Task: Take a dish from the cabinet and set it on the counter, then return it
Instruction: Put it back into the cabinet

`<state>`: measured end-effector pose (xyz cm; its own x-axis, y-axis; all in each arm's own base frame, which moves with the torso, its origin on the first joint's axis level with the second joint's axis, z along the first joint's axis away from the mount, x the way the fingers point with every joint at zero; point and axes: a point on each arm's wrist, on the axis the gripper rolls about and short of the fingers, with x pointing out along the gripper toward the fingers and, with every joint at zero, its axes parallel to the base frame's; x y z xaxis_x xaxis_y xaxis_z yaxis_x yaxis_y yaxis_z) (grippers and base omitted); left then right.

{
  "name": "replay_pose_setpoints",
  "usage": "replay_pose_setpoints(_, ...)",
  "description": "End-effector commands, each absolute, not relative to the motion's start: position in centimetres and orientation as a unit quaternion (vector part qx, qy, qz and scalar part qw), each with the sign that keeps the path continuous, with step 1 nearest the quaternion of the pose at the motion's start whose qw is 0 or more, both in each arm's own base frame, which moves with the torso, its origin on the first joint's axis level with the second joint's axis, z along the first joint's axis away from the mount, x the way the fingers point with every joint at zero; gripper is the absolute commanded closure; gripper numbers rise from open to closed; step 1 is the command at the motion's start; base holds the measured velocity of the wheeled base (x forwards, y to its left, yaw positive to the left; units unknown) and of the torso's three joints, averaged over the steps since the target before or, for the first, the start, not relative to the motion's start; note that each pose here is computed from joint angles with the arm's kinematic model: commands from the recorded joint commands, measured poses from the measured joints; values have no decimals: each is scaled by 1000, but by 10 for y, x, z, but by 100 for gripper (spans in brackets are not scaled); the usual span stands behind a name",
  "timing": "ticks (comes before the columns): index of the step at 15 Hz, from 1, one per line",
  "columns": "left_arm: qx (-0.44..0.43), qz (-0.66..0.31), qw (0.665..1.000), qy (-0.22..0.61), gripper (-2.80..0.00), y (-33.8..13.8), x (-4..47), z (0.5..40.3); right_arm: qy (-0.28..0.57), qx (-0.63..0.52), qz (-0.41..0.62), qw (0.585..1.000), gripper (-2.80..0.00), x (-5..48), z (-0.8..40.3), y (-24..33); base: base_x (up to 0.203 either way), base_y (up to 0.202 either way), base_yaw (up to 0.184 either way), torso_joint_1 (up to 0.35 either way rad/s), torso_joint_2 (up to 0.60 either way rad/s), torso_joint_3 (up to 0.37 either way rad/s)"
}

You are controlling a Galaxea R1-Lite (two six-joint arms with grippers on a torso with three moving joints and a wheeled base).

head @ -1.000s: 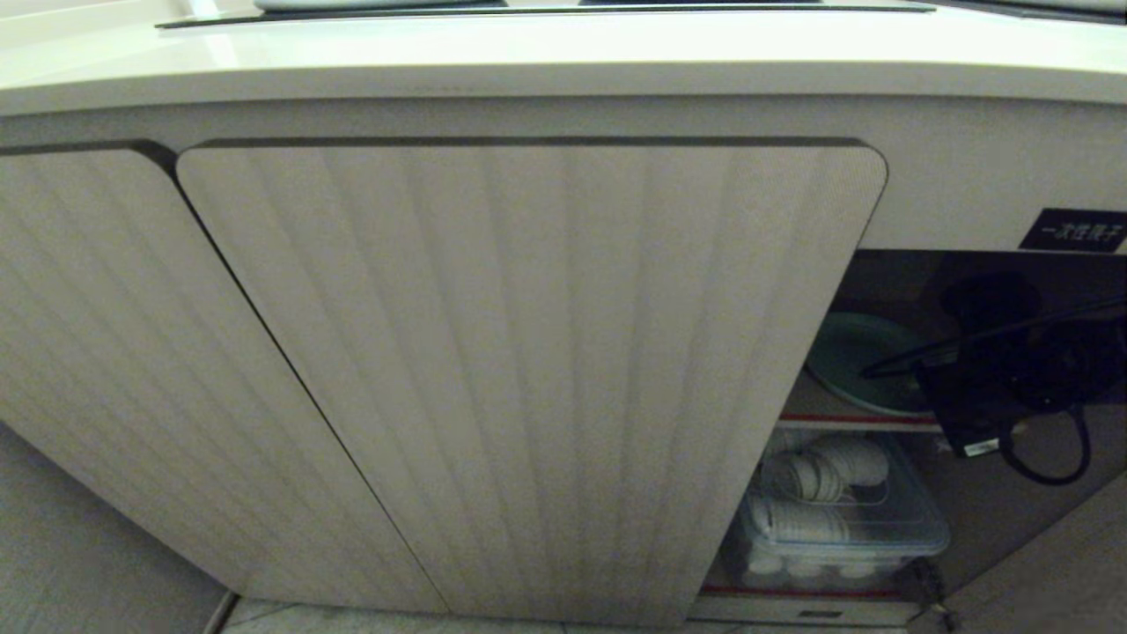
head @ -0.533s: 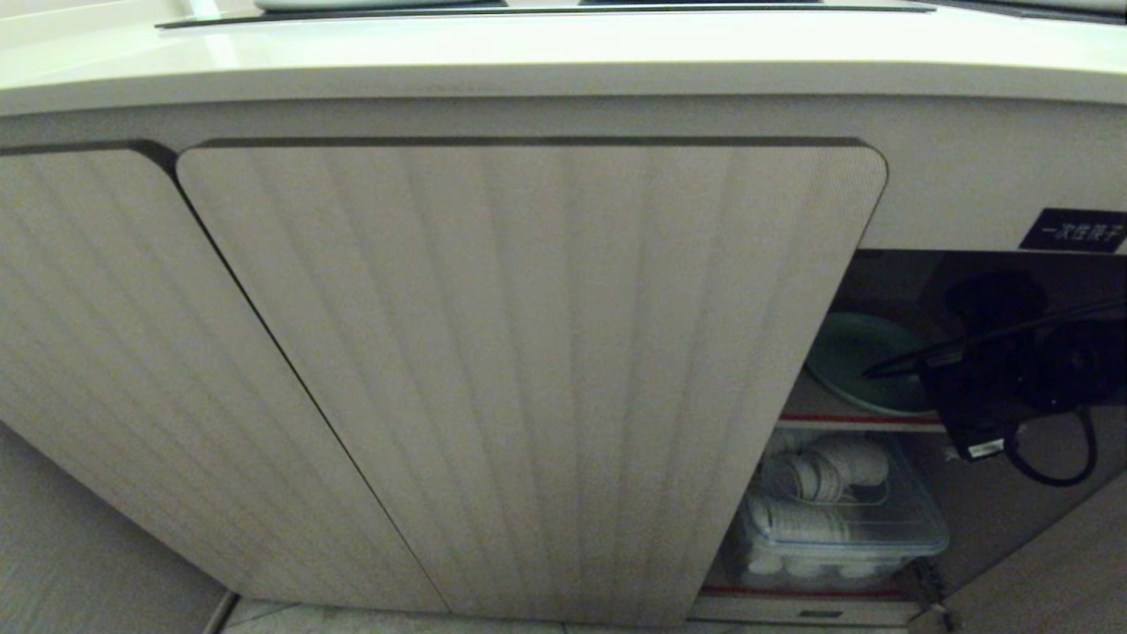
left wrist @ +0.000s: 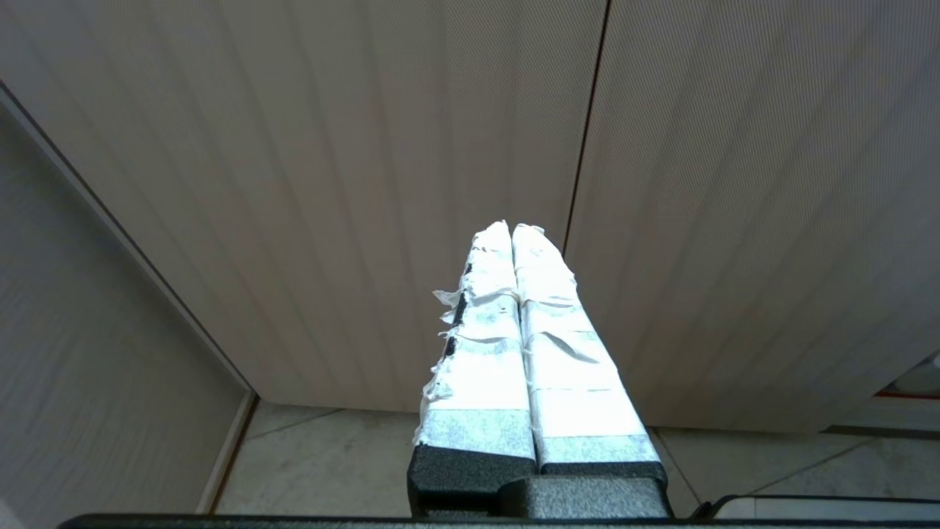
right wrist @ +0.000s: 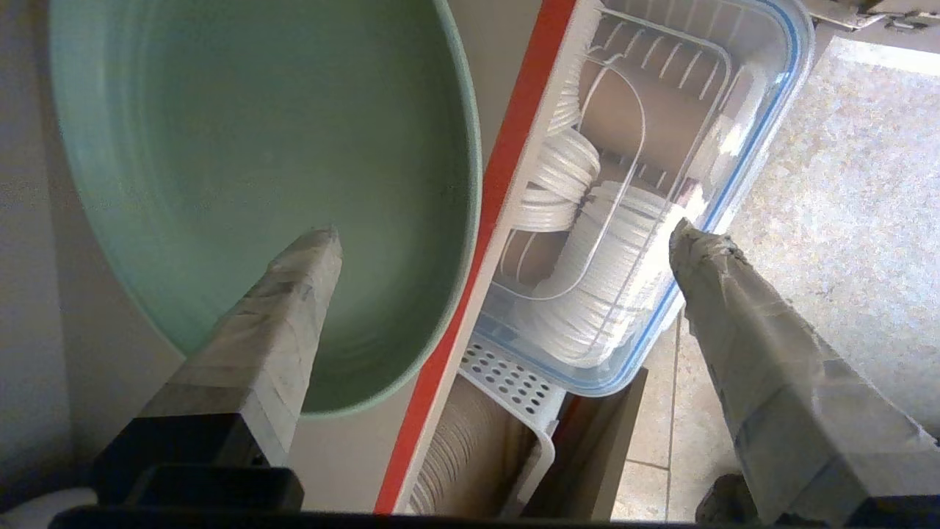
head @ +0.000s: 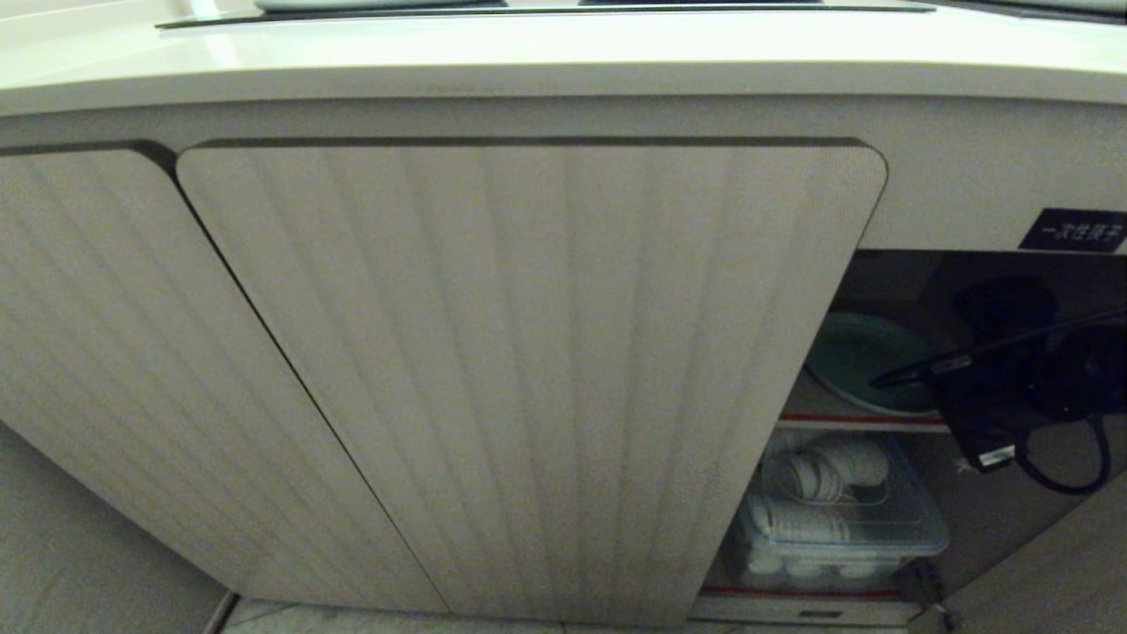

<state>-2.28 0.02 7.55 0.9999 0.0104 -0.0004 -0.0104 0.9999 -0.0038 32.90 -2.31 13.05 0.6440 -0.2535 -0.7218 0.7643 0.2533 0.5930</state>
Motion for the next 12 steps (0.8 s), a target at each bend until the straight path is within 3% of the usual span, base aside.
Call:
replay_pose_setpoints(1, -2, 5, 1000, 0, 0, 0, -23, 75, 249, 509, -336, 753, -280, 324, 134, -22, 0, 0, 0, 0, 0, 0)
replay_pose_setpoints(12, -2, 5, 1000, 0, 0, 0, -23, 75, 253, 495, -315, 770, -280, 296, 139, -17, 0, 0, 0, 0, 0, 0)
